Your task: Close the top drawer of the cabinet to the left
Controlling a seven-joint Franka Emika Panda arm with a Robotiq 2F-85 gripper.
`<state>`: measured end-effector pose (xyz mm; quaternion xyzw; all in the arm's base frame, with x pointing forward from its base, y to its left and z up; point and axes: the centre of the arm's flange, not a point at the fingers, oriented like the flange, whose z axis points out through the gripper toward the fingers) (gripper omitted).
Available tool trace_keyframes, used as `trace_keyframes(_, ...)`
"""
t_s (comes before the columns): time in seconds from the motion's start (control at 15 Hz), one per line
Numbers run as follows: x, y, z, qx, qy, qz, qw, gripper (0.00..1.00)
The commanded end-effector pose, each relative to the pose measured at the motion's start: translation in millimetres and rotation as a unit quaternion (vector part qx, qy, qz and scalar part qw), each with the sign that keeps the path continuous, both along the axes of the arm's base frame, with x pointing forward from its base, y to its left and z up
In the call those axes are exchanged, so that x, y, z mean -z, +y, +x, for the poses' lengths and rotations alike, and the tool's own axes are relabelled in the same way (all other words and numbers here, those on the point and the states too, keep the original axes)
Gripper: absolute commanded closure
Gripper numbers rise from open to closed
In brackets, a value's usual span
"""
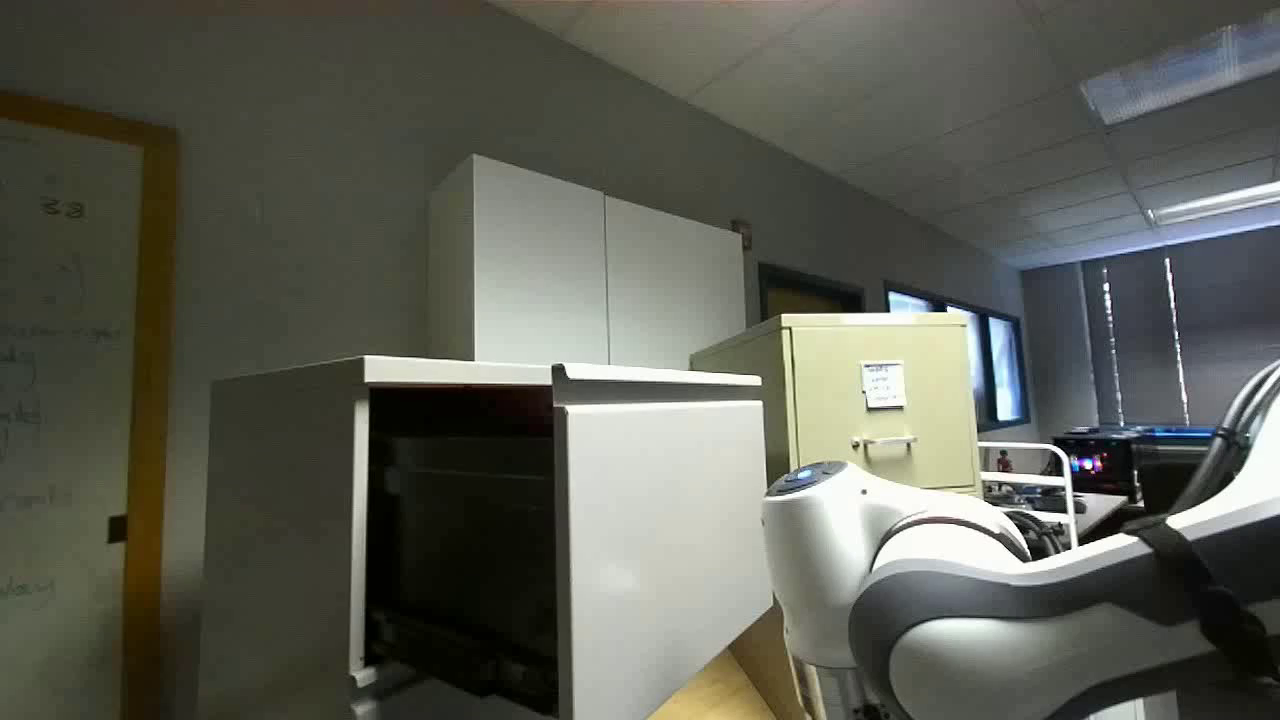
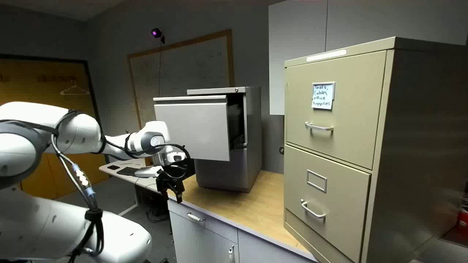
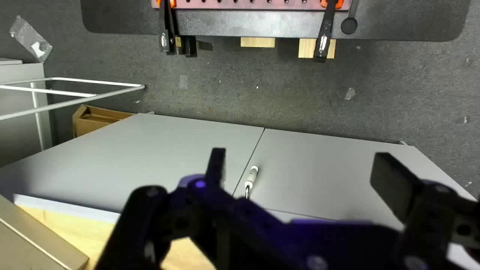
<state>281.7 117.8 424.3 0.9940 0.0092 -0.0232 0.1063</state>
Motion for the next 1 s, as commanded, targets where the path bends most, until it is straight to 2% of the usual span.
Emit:
trace_keyframes(0.0, -0.2, 0.1, 0.1, 0.000, -0.001, 0.000, 1.0000, 0.00)
trace_keyframes(0.93, -1.8, -2.1, -0.2, 0.004, -0.002, -0.002, 1.0000, 0.00)
